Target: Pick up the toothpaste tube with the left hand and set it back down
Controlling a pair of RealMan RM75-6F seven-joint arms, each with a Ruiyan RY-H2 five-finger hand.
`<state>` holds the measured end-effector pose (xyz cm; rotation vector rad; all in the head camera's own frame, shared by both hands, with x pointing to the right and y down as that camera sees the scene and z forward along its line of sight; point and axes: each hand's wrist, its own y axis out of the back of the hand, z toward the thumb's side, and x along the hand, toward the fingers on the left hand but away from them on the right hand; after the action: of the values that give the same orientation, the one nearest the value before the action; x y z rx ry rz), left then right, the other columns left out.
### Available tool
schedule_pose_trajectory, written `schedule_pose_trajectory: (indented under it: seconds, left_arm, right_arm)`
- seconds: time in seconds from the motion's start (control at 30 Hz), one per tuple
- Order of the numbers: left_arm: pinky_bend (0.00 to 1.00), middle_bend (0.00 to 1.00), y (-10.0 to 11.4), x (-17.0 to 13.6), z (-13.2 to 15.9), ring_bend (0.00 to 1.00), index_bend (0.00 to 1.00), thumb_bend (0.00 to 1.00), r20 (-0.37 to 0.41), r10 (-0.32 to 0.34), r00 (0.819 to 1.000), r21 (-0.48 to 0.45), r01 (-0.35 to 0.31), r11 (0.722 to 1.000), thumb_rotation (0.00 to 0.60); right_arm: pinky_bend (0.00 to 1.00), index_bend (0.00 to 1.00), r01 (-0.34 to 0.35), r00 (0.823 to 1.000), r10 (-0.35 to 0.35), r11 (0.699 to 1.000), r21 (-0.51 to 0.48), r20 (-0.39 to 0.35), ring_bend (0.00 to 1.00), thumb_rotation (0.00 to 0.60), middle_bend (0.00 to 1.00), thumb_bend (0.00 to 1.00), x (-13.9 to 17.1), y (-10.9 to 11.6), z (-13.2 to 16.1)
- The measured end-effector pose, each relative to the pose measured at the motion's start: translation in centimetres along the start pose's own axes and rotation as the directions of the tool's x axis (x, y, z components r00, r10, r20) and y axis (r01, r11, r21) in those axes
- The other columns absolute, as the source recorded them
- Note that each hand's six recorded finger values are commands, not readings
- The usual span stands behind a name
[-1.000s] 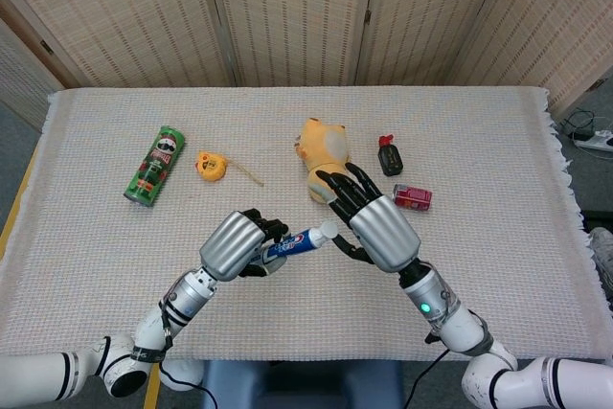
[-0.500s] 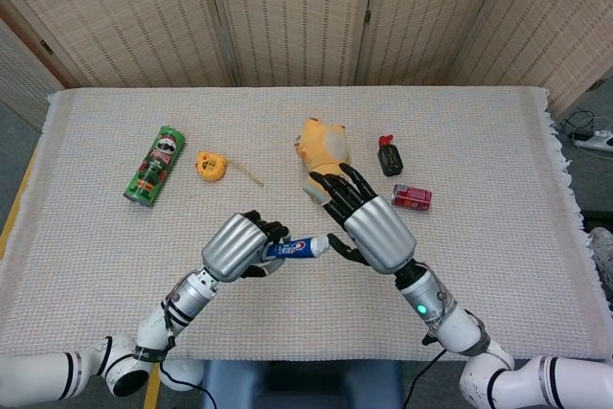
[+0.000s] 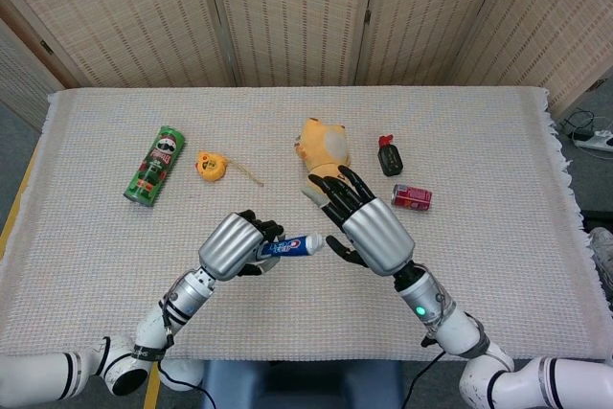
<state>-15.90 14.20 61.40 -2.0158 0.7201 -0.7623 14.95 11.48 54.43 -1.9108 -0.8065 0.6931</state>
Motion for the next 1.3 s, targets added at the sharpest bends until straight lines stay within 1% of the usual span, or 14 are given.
schedule_pose_trajectory:
  seconds: [0.17, 0.27, 0.37, 0.47, 0.57, 0.7, 0.8, 0.9, 1.07, 1.17, 1.27, 1.3]
  left_arm:
    - [0.54, 0.8, -1.4, -0.7, -2.2, 0.69, 0.79, 0.76, -0.038, -0.047, 0.998, 0.049, 0.048, 0.998, 0.6]
    - [0.53, 0.78, -2.6, -0.9, -3.4, 0.66, 0.75, 0.76, -0.058, -0.072, 0.996, 0.099, 0.078, 0.992, 0.6]
    - [0.5, 0.74, -4.0, -0.9, -4.3, 0.62, 0.68, 0.76, -0.075, -0.1, 0.992, 0.15, 0.111, 0.982, 0.6]
    - [0.48, 0.69, -5.5, -0.5, -4.4, 0.57, 0.62, 0.74, -0.087, -0.124, 0.988, 0.187, 0.138, 0.973, 0.6]
    - [0.46, 0.63, -6.9, -0.1, -4.2, 0.53, 0.56, 0.73, -0.103, -0.155, 0.982, 0.173, 0.172, 0.97, 0.6]
    - [0.4, 0.46, -8.1, 0.4, -4.4, 0.4, 0.39, 0.63, -0.127, -0.175, 0.976, 0.187, 0.197, 0.962, 0.6]
    - [0.36, 0.41, -8.6, 0.6, -4.5, 0.35, 0.29, 0.59, -0.146, -0.182, 0.973, 0.173, 0.206, 0.963, 0.6]
    - [0.33, 0.36, -8.8, 0.5, -4.8, 0.31, 0.24, 0.57, -0.163, -0.191, 0.968, 0.161, 0.217, 0.963, 0.6]
    - [0.31, 0.35, -8.0, -0.1, -5.8, 0.3, 0.23, 0.56, -0.193, -0.183, 0.964, 0.155, 0.214, 0.964, 0.6]
    - [0.29, 0.35, -6.6, -1.1, -7.3, 0.3, 0.25, 0.56, -0.237, -0.154, 0.959, 0.142, 0.191, 0.971, 0.6]
    - [0.27, 0.35, -4.7, -2.8, -9.6, 0.3, 0.26, 0.56, -0.31, -0.115, 0.944, 0.124, 0.16, 0.979, 0.6]
    - [0.26, 0.35, -3.8, -3.7, -10.5, 0.3, 0.27, 0.56, -0.342, -0.099, 0.934, 0.117, 0.147, 0.982, 0.6]
  right_arm:
    - [0.04, 0.0, -0.022, 0.997, 0.02, 0.999, 0.033, 0.071, 0.13, 0.6, 0.1, 0.41, 2.6, 0.7, -2.9]
    - [0.04, 0.0, -0.019, 0.993, 0.012, 0.998, 0.057, 0.12, 0.13, 0.6, 0.1, 0.41, 4.4, 1.6, -4.7]
    - [0.04, 0.0, -0.01, 0.986, -0.001, 0.998, 0.066, 0.168, 0.13, 0.6, 0.1, 0.41, 6.2, 2.3, -6.3]
    - [0.04, 0.0, -0.019, 0.978, 0.005, 0.998, 0.063, 0.207, 0.13, 0.6, 0.1, 0.41, 7.7, 2.2, -7.6]
    - [0.04, 0.0, -0.023, 0.971, 0.009, 0.998, 0.055, 0.239, 0.13, 0.6, 0.1, 0.41, 8.8, 2.1, -8.7]
    - [0.04, 0.0, -0.019, 0.959, 0.002, 0.998, 0.055, 0.284, 0.13, 0.6, 0.1, 0.41, 10.1, 2.3, -10.2]
    - [0.04, 0.0, -0.022, 0.948, 0.005, 0.998, 0.052, 0.318, 0.13, 0.6, 0.1, 0.41, 10.9, 2.3, -11.3]
    - [0.04, 0.0, -0.032, 0.938, 0.016, 0.999, 0.041, 0.347, 0.13, 0.6, 0.1, 0.41, 11.5, 2.2, -12.1]
    - [0.04, 0.0, -0.056, 0.923, 0.038, 0.998, 0.034, 0.384, 0.13, 0.6, 0.09, 0.42, 12.6, 1.9, -13.5]
    - [0.04, 0.0, -0.081, 0.915, 0.071, 0.997, 0.009, 0.398, 0.09, 0.6, 0.02, 0.41, 13.3, 1.8, -14.2]
    - [0.04, 0.0, -0.112, 0.904, 0.111, 0.993, -0.023, 0.413, 0.06, 0.6, 0.0, 0.41, 14.3, 2.1, -15.1]
    - [0.04, 0.0, -0.119, 0.901, 0.121, 0.992, -0.031, 0.418, 0.06, 0.6, 0.0, 0.42, 14.7, 2.2, -15.3]
